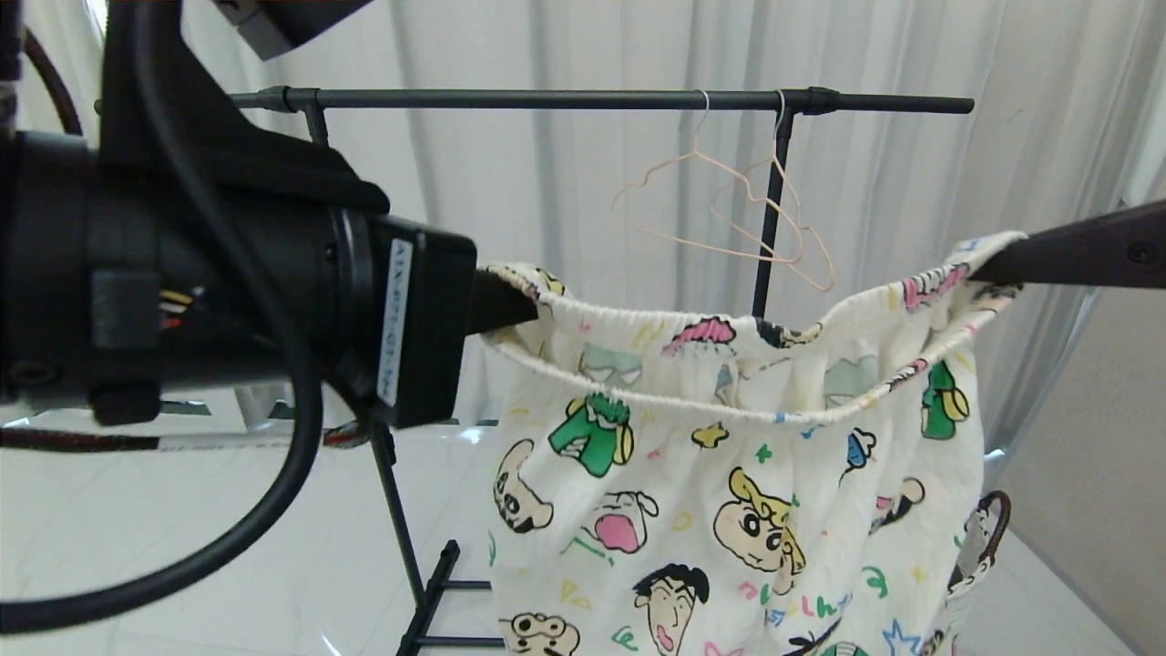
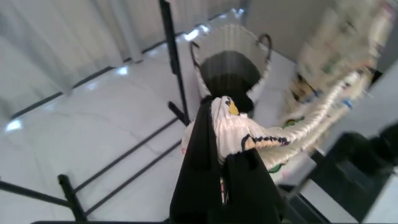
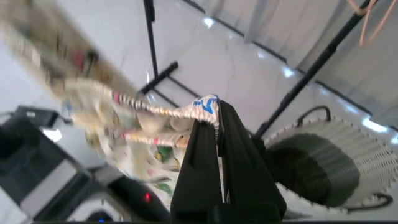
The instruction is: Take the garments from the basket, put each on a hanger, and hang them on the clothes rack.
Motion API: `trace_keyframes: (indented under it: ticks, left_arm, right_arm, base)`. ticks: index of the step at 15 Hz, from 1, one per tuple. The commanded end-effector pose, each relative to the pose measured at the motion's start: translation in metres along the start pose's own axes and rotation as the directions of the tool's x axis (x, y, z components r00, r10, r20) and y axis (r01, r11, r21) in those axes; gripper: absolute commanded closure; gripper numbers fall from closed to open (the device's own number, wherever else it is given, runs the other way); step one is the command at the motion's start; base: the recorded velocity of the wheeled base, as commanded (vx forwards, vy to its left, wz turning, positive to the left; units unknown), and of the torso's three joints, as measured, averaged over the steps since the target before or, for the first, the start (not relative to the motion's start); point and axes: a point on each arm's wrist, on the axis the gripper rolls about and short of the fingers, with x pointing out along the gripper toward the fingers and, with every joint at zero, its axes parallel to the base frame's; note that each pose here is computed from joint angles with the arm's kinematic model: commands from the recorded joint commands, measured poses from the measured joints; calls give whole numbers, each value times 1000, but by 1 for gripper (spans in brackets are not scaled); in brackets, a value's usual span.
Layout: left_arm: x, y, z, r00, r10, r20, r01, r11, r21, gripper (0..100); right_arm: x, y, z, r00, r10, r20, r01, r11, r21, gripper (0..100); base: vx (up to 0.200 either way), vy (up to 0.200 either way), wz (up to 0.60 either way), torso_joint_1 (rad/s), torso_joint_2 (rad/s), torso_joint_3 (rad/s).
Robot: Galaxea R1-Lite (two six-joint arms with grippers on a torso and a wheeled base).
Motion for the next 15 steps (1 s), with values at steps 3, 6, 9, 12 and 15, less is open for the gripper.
trace_keyframes:
  ticks: [3, 6, 9, 12, 15]
  left_arm:
    - [-29, -24, -19, 990, -141, -4, 141, 989, 53, 100]
    - [-34, -26, -26, 988, -155, -13, 156, 986, 61, 100]
    - [-34, -22, -24, 992, -127, -5, 127, 990, 58, 100]
    - [-14, 11, 1, 997, 60, 38, -60, 998, 1, 100]
    - [7, 15, 14, 995, 90, 34, -90, 996, -8, 100]
  right_arm:
    - [47, 9, 28, 1000, -8, 12, 8, 1000, 8, 100]
    - [55, 11, 32, 1000, -8, 11, 8, 1000, 8, 100]
    - [44, 5, 28, 999, -29, -14, 29, 1000, 11, 100]
    - [-2, -5, 11, 996, -42, -82, 42, 999, -2, 100]
    - [-27, -7, -10, 992, -21, -127, 15, 999, -45, 100]
  base:
    - [0, 0, 0, 0, 0, 0]
    - [0, 0, 0, 0, 0, 0]
    - [0, 0, 0, 0, 0, 0]
    - [0, 0, 0, 0, 0, 0]
    - [0, 0, 0, 0, 0, 0]
